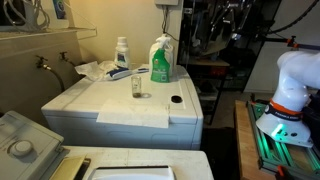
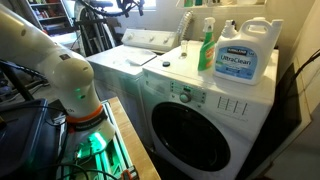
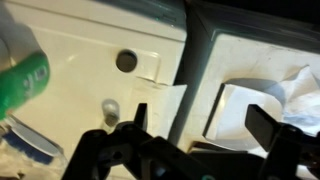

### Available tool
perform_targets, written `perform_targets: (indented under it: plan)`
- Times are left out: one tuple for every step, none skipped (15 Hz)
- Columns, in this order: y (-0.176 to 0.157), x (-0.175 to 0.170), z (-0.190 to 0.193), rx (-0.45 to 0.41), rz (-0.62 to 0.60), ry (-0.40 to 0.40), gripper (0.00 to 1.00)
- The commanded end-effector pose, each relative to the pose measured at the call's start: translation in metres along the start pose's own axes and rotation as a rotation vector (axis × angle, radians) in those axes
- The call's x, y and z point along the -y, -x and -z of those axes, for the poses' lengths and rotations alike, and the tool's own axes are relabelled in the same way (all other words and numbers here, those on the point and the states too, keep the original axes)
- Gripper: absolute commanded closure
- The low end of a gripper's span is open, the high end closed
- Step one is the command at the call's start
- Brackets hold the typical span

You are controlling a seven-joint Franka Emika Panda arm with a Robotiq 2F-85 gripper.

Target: Move the white dustpan to the top of the washing machine.

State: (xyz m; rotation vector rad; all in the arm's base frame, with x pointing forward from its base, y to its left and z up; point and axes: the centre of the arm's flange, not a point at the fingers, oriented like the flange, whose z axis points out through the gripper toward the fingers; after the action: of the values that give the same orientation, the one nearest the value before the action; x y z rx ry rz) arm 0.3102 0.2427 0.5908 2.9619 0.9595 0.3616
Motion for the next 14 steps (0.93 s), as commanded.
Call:
perform_targets:
  plan:
    - [-0.065,0.07,-0.034,-0.069,0.188,-0.063,0.0]
    - [-0.075,0.094,-0.047,-0.093,0.246,-0.068,0.0]
    - [-0.082,0.113,-0.068,-0.094,0.307,-0.056,0.0]
    - [-0.051,0.093,-0.037,-0.103,0.216,-0.043,0.0]
    - [-0.056,0.104,-0.05,-0.095,0.231,-0.056,0.0]
    - [-0.058,0.104,-0.054,-0.086,0.23,-0.061,0.0]
    - [-0.059,0.101,-0.053,-0.089,0.223,-0.062,0.0]
    - [-0.06,0.097,-0.048,-0.097,0.216,-0.061,0.0]
    - [-0.059,0.094,-0.043,-0.106,0.211,-0.058,0.0]
    - [-0.058,0.092,-0.039,-0.113,0.208,-0.056,0.0]
    - [-0.066,0.107,-0.051,-0.174,0.222,-0.107,0.0]
    - [-0.073,0.119,-0.061,-0.203,0.261,-0.121,0.0]
    - [-0.081,0.135,-0.079,-0.227,0.341,-0.151,0.0]
    - [-0.088,0.149,-0.096,-0.235,0.391,-0.158,0.0]
